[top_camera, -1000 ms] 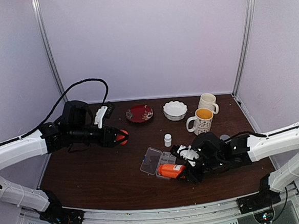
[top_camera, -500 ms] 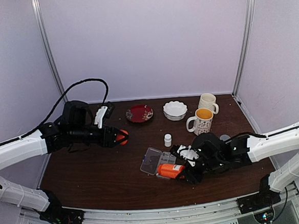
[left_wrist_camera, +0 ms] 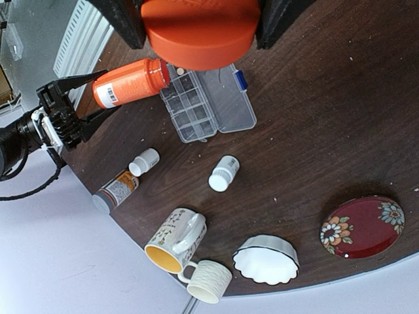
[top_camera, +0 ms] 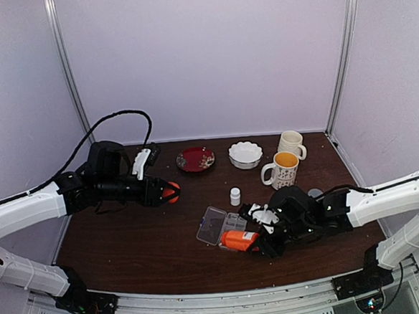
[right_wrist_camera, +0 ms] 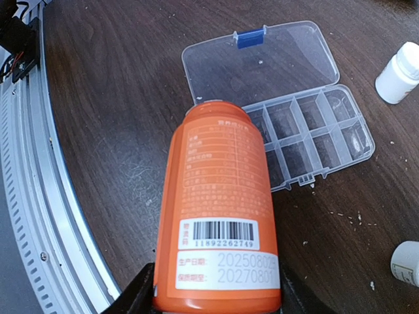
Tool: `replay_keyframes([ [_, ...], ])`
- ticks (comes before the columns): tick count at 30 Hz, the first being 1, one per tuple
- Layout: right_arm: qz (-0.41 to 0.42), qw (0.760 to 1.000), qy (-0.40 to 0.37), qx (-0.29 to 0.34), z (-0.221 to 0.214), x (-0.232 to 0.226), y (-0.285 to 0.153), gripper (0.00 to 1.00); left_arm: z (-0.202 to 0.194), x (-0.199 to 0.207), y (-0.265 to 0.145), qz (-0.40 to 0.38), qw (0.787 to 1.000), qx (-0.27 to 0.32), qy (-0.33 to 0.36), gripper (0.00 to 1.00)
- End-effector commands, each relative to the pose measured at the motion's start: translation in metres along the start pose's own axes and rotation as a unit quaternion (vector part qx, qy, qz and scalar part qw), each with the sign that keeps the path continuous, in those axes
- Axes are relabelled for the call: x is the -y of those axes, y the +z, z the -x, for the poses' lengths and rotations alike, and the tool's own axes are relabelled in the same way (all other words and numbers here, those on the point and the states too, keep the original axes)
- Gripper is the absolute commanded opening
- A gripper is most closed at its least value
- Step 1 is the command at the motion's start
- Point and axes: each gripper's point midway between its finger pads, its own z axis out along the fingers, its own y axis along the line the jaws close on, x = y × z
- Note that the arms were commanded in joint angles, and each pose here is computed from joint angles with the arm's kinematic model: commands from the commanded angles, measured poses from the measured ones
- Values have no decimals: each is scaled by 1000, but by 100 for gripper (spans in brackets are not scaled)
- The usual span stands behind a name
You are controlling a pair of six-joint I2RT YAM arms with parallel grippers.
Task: Sort the pills into containers
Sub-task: Pour the pill into the compartment of the pill container.
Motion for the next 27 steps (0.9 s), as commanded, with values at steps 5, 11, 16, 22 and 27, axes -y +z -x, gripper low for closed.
replay_keyframes([
  [5,-12,1000,-8,3,6,2,-5,0,11,3,-4,-6,1000,21,10,0],
  [11,-26,1000,-11,4,7,6,-5,0,11,4,-4,-6,1000,22,11,0],
  [16,-3,999,6,47,14,-1,-10,0,11,4,-4,-6,1000,20,11,0],
  [22,-2,999,7,50,14,-1,-11,0,11,3,-3,-6,1000,20,11,0],
  [27,-9,1000,-2,11,6,1,-6,0,11,4,-4,-7,1000,21,12,0],
])
